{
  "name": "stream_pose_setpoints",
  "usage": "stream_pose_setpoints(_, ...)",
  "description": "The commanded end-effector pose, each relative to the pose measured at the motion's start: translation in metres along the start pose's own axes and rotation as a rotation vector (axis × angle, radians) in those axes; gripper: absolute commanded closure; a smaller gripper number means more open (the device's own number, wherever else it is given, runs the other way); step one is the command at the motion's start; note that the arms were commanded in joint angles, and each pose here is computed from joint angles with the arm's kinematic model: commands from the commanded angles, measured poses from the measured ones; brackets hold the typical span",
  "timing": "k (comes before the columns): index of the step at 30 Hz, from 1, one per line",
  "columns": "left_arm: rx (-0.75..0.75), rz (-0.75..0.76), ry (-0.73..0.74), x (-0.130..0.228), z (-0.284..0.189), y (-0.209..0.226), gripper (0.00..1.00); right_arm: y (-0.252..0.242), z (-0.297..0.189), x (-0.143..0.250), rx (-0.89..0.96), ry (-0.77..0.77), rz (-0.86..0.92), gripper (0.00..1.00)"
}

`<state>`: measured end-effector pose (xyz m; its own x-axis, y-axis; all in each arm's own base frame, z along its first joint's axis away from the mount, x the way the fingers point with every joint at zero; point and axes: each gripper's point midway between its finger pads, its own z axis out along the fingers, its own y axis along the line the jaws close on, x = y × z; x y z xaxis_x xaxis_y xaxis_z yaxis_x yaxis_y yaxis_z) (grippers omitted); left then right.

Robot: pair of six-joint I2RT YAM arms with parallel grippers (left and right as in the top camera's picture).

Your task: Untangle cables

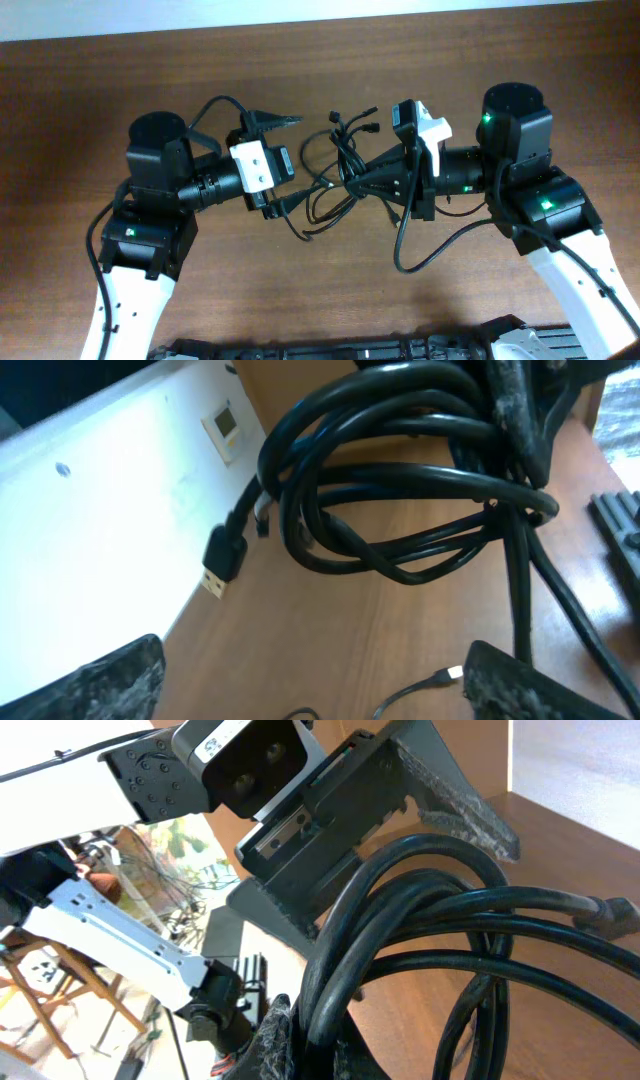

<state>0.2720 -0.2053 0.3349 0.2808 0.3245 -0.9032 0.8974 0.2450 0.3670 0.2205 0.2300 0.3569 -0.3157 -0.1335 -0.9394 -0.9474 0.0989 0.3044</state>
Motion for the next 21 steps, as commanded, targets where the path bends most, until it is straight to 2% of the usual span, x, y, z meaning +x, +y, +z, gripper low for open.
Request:
stream_pose_setpoints(1, 0.013, 0.110, -0.050, -0.013, -0.003, -0.003, 0.16, 0.007, 0.003, 0.000, -0.090, -0.003, 0.007, 0.96)
stream_pose_setpoints(2, 0.010, 0.127, -0.063, -0.017, -0.003, -0.001, 0.22, 0.006, 0.004, 0.001, -0.103, -0.001, 0.016, 0.96)
stream_pose_setpoints(6, -0.003, 0.156, -0.077, -0.021, -0.004, 0.002, 0.30, 0.011, 0.005, 0.002, -0.153, -0.005, 0.028, 0.96)
stream_pose_setpoints(14, 0.045, 0.157, -0.117, -0.027, -0.004, -0.007, 0.25, 0.027, 0.020, 0.007, -0.210, 0.023, 0.008, 0.96)
stream_pose_setpoints(15, 0.056, 0.157, -0.127, -0.029, -0.005, -0.009, 0.30, 0.026, 0.020, 0.007, -0.207, 0.024, 0.011, 0.96)
stream_pose_setpoints(17, 0.056, 0.156, -0.126, -0.029, -0.005, -0.009, 0.50, 0.026, 0.020, 0.007, -0.207, 0.024, 0.011, 0.96)
stream_pose_setpoints(19, 0.058, 0.155, -0.127, -0.029, -0.005, -0.009, 0.78, 0.026, 0.020, 0.008, -0.207, 0.026, 0.016, 0.96)
stream_pose_setpoints(21, 0.062, 0.150, -0.126, -0.028, -0.005, -0.010, 0.90, 0.026, 0.020, 0.009, -0.208, 0.029, 0.024, 0.96)
